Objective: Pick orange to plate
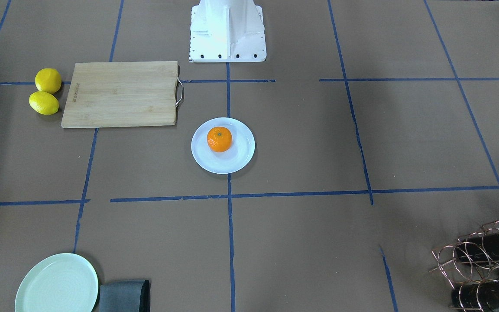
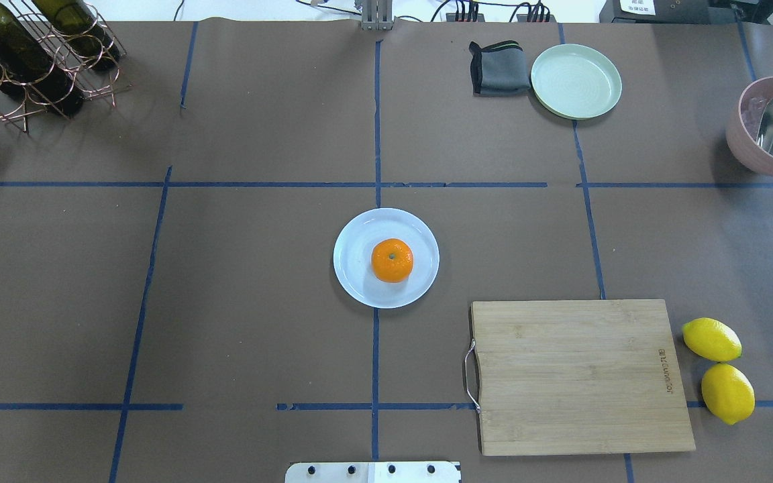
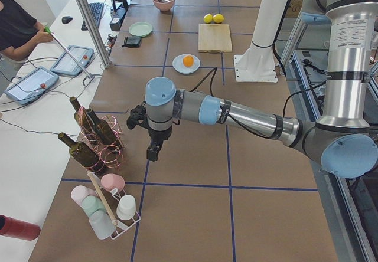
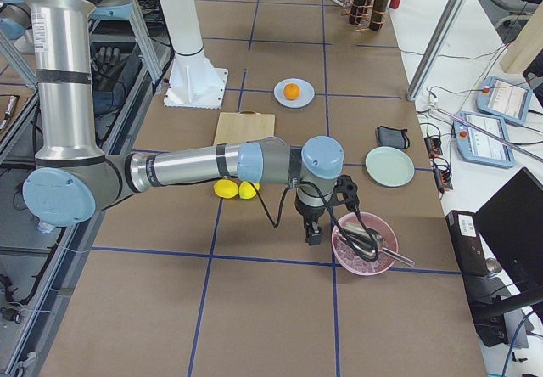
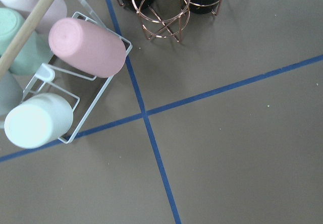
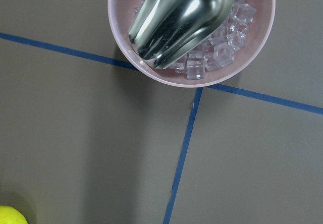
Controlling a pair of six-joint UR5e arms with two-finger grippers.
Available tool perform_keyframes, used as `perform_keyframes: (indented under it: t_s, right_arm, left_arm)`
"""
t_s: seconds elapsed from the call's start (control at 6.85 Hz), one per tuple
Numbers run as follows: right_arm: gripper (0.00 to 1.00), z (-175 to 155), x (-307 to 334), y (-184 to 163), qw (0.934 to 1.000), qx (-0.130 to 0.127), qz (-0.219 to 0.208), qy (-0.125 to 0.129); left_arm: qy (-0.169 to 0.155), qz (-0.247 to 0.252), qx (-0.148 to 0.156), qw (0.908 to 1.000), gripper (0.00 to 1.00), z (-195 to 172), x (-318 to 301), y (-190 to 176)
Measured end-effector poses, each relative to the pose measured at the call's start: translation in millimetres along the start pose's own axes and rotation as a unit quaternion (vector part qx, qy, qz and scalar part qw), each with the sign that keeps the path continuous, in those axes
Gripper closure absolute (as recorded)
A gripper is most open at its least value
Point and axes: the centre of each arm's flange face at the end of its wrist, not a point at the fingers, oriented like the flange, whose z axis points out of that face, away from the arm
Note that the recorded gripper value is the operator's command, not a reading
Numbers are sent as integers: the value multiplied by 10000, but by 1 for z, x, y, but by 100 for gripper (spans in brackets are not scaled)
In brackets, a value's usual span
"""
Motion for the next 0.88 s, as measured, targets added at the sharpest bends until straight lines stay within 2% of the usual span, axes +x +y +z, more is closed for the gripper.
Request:
perform_keyframes:
  t_s: [0.29,0.58,0.88]
  right_arm:
    - [0,0,2,-1,9999,35,0,-105]
    - [0,-4,-1,-2,9999,80,-21,-132]
    - [0,-7,-4,-1,9999,109,-59,-119]
  left_arm:
    - [38,-80,-109,9999,0,9,-5,9]
    - [-34,284,240,9993,0,11,-8,-4]
    - [-73,408,371,9985,0,12,-11,-10]
